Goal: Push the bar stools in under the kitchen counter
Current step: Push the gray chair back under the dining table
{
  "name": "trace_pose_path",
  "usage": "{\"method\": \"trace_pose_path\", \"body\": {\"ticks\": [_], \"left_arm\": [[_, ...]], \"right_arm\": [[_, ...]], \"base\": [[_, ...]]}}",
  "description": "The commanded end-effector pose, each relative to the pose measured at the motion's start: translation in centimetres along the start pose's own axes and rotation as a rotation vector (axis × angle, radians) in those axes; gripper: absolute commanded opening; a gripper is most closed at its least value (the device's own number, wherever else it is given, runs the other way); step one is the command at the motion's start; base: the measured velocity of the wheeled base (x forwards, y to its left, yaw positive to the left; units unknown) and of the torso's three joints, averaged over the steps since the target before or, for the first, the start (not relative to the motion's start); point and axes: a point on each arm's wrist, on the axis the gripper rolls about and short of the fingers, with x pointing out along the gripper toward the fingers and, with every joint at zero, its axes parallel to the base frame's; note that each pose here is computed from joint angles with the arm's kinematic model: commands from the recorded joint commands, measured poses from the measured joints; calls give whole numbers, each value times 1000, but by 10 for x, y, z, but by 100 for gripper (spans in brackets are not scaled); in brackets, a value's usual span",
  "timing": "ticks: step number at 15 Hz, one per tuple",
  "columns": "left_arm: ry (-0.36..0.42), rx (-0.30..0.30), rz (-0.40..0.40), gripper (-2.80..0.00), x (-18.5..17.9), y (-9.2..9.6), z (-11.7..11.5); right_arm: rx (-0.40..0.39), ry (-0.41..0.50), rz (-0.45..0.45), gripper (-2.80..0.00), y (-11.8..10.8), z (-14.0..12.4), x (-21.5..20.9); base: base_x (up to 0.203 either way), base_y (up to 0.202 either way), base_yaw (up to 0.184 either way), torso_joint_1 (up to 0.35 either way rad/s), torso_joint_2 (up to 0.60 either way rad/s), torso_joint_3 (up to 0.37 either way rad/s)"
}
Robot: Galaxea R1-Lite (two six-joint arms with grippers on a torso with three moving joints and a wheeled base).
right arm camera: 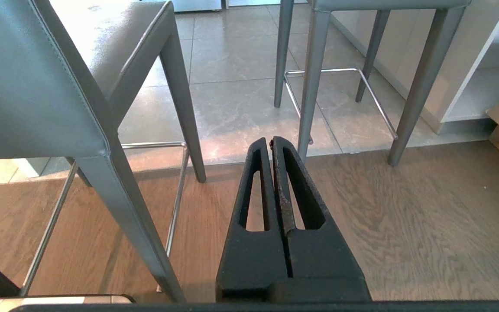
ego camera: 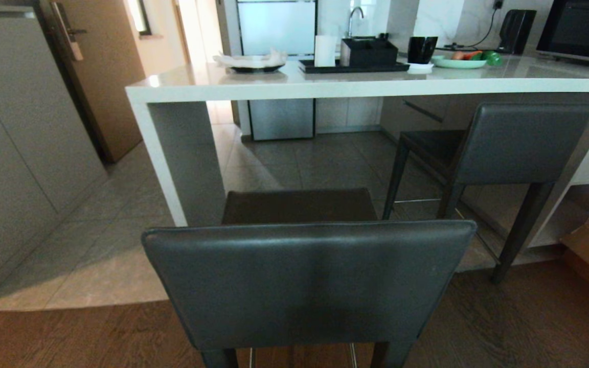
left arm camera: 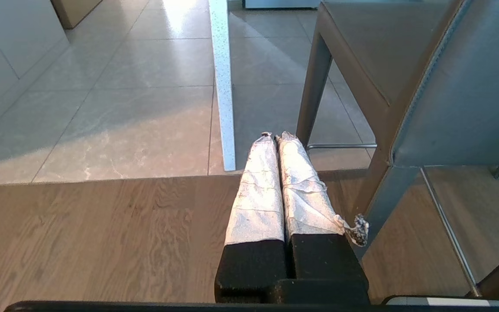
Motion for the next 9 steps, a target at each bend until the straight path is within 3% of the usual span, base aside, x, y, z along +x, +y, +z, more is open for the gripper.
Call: {"method": "trace_pose_path", "body": {"ticks": [1,9], "left_arm": [[1,-1,0,-280,0,0,0],[2,-1,2,-280,0,0,0]], "right_arm": [[1,1,0,-280,0,0,0],[-4,1,4,-280,0,0,0]], "base": [[0,0,0,0,0,0],[0,0,0,0,0,0]]}}
